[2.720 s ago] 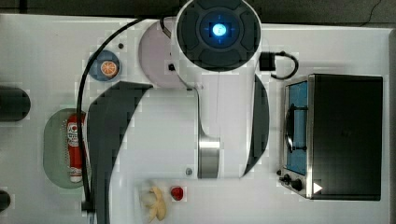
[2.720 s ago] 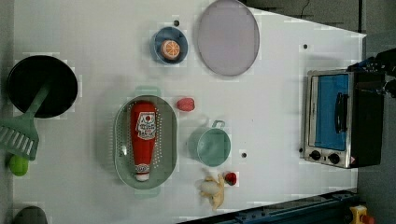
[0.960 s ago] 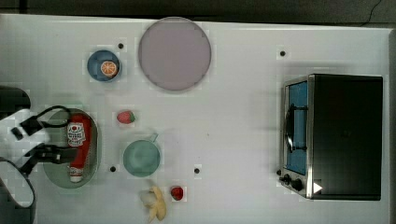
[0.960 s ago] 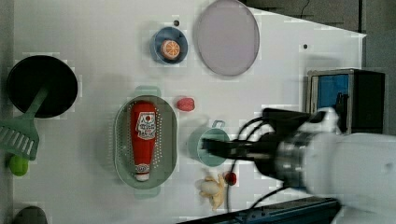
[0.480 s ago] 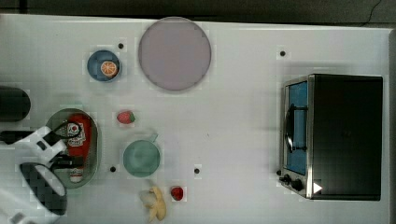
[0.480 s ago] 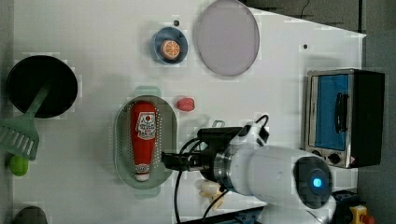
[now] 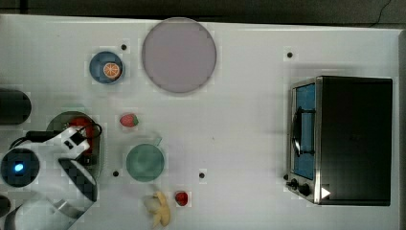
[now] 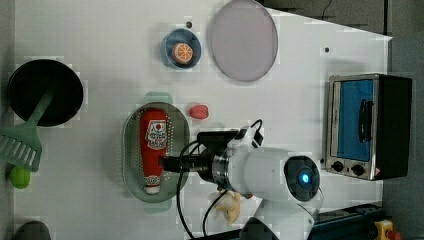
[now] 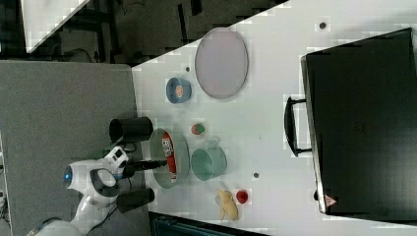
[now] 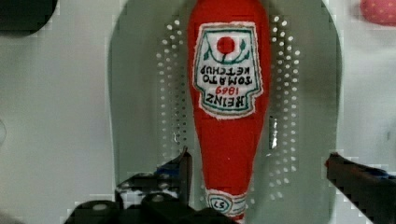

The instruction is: Pick ketchup from strainer and place it on the table

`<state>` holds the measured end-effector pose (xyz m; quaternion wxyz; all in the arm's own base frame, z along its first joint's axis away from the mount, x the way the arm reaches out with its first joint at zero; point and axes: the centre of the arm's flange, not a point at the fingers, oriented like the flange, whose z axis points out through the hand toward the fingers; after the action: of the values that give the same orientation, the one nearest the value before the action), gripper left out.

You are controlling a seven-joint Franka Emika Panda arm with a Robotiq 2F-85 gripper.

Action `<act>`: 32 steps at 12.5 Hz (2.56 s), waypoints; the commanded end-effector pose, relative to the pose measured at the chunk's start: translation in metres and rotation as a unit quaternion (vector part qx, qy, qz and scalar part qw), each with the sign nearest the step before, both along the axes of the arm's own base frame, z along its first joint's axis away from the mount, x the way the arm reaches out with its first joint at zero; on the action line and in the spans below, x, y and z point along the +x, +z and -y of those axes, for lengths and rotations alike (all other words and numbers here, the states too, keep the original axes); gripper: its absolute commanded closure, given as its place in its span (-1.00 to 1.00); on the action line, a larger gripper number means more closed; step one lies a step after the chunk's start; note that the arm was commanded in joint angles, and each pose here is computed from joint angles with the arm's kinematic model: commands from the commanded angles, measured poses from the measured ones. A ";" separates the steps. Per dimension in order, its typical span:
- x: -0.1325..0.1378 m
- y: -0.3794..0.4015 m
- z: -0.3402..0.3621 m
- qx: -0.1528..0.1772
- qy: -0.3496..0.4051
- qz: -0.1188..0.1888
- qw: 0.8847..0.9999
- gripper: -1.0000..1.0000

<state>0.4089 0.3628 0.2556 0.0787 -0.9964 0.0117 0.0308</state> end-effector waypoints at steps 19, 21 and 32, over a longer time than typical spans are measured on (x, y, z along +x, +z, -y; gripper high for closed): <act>0.024 0.001 -0.020 -0.030 -0.026 0.013 0.999 -0.13; 0.031 0.050 -0.016 -0.022 -0.059 0.027 0.998 -0.13; 0.131 0.197 0.181 -0.103 -0.059 0.028 0.992 -0.13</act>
<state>0.5134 0.2463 0.4523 -0.0155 -0.9970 0.0741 -0.0149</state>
